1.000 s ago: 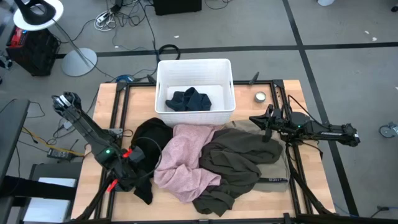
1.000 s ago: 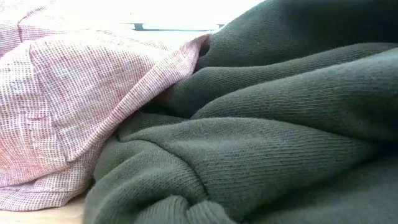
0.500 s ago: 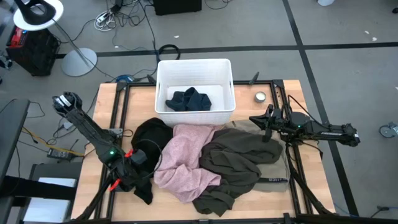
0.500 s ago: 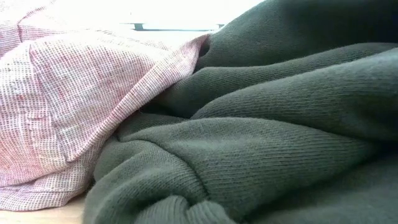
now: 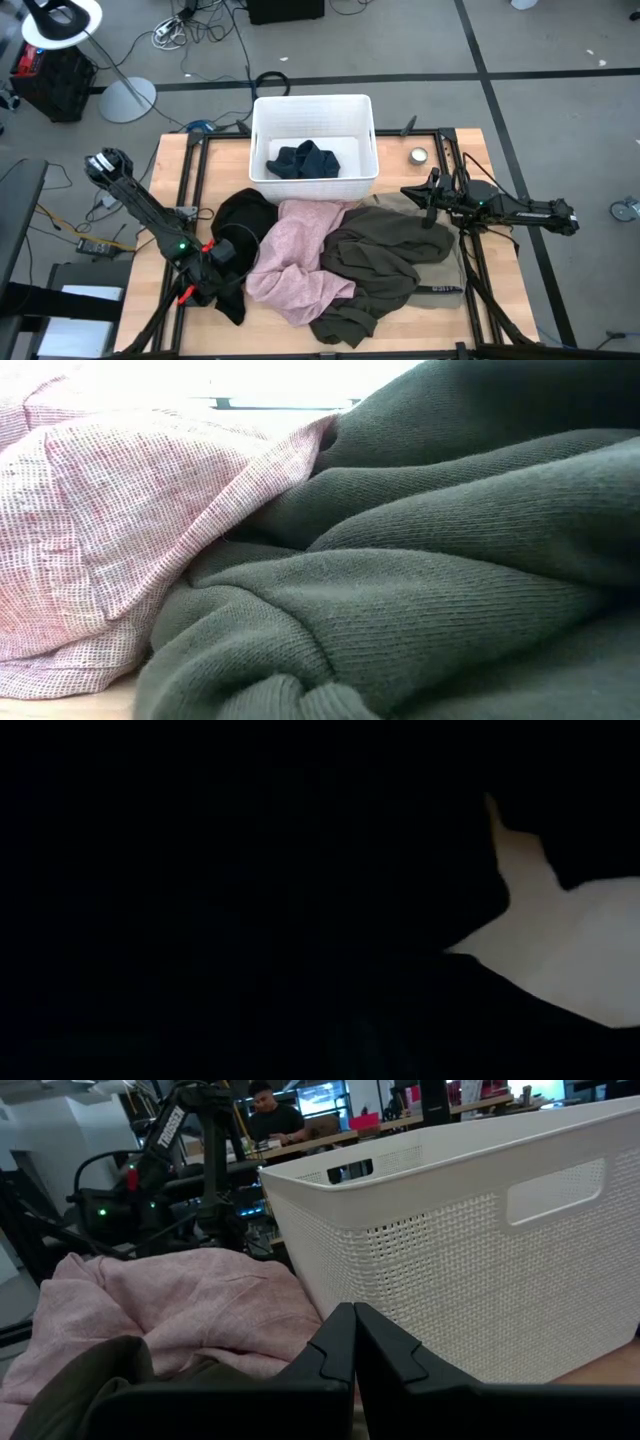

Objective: Sort clothes
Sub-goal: Put the black boxer shorts into the white laundry organizer

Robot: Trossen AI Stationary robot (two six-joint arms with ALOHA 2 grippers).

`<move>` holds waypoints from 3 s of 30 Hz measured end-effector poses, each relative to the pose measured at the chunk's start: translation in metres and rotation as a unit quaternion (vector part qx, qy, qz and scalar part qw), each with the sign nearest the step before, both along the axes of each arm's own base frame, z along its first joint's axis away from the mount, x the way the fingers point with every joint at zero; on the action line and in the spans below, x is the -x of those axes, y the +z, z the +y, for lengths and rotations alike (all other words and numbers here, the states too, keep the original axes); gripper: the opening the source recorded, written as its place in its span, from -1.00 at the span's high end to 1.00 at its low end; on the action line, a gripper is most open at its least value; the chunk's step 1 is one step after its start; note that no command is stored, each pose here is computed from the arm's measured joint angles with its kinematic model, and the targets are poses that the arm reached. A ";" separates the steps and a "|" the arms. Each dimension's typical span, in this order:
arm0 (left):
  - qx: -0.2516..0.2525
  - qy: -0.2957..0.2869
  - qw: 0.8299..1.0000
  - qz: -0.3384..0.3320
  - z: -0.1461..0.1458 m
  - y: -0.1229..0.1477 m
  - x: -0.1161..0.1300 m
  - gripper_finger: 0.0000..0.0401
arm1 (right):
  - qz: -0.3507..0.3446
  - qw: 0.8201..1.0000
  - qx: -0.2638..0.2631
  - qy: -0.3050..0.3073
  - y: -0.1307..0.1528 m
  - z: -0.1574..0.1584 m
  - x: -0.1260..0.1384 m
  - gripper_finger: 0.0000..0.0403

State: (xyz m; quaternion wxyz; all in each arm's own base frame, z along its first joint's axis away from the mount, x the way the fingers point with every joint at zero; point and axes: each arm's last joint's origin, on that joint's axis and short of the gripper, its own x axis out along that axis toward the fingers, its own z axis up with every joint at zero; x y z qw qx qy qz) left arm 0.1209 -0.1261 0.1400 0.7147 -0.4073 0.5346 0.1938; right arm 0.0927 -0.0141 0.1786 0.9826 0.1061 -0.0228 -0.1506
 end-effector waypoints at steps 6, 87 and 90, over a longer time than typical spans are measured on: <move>0.008 0.011 1.000 0.017 -0.001 -0.002 0.000 0.31 | 0.000 1.000 0.000 0.000 0.000 0.000 0.000 0.97; -0.076 -0.008 0.994 -0.079 0.007 0.245 -0.009 0.99 | 0.000 1.000 0.000 0.000 0.000 0.000 0.000 0.97; -0.086 -0.010 0.992 -0.091 0.015 0.255 -0.013 0.99 | 0.000 1.000 0.000 0.000 0.000 0.000 0.000 0.97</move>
